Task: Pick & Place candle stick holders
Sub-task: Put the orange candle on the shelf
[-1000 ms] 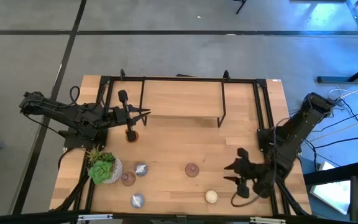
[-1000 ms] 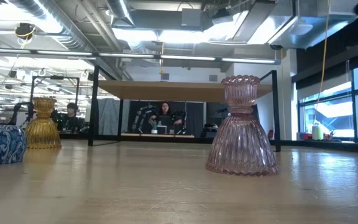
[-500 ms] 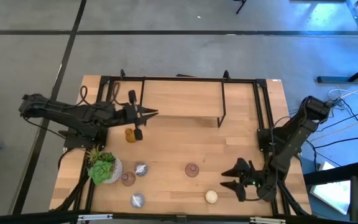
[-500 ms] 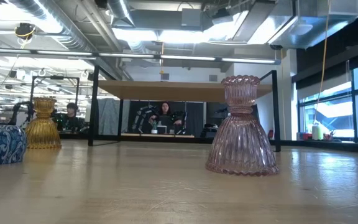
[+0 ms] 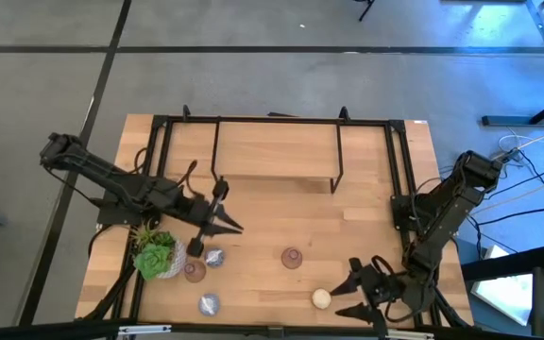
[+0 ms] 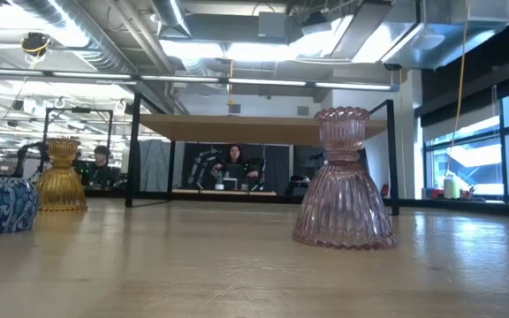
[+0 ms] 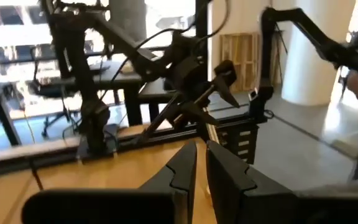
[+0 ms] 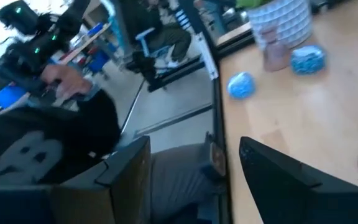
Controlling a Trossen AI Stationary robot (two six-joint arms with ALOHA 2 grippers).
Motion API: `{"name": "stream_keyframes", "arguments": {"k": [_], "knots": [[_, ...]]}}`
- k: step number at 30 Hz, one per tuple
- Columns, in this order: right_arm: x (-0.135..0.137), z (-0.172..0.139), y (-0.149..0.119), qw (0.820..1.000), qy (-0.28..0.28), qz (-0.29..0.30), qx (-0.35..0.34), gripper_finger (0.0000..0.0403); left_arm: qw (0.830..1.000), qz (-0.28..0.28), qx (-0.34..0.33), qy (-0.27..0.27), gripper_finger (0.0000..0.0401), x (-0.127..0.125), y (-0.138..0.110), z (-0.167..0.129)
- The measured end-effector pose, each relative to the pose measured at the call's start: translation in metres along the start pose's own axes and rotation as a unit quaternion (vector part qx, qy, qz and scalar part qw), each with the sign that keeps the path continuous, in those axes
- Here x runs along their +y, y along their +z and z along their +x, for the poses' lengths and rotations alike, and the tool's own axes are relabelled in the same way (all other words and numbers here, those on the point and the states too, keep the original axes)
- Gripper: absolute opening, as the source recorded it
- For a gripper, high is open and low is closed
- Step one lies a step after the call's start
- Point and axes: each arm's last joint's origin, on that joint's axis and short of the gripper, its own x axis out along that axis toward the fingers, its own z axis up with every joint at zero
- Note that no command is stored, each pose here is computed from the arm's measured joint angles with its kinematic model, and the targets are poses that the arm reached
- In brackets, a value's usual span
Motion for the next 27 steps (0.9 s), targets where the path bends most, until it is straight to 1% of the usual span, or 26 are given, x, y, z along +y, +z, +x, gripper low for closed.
{"name": "stream_keyframes", "arguments": {"k": [3, 7, 9, 13, 16, 20, 22, 24, 27], "knots": [[0.000, 0.000, 0.000, 1.000, 0.009, -0.013, 0.010, 0.0250, 1.000, 0.029, -0.007, -0.002, 0.0031, -0.005, 0.003, -0.003], [-0.002, 0.001, 0.000, 0.998, 0.009, -0.051, 0.021, 0.0250, 0.999, 0.051, -0.016, 0.010, 0.0031, -0.005, 0.007, -0.008], [-0.005, 0.004, -0.008, 0.997, -0.001, -0.062, 0.040, 0.0250, 0.998, 0.059, -0.018, 0.016, 0.0031, -0.003, 0.008, -0.009], [-0.013, 0.012, -0.028, 0.995, -0.039, -0.076, 0.050, 0.0254, 0.998, 0.063, -0.012, 0.024, 0.0031, 0.000, 0.007, -0.009], [-0.021, 0.020, -0.045, 0.992, -0.064, -0.093, 0.064, 0.0272, 0.998, 0.057, -0.009, 0.029, 0.0031, 0.003, 0.006, -0.008], [-0.028, 0.024, -0.061, 0.988, -0.082, -0.100, 0.086, 0.0313, 0.999, 0.043, -0.006, 0.030, 0.0031, 0.004, 0.006, -0.008], [-0.028, 0.023, -0.066, 0.987, -0.082, -0.107, 0.093, 0.0334, 0.999, 0.039, -0.003, 0.029, 0.0031, 0.004, 0.005, -0.008], [-0.029, 0.020, -0.072, 0.982, -0.092, -0.125, 0.104, 0.0352, 0.999, 0.037, -0.002, 0.028, 0.0031, 0.003, 0.005, -0.008], [-0.035, 0.015, -0.080, 0.973, -0.125, -0.162, 0.108, 0.0372, 0.999, 0.037, 0.001, 0.028, 0.0031, 0.003, 0.004, -0.008]]}}
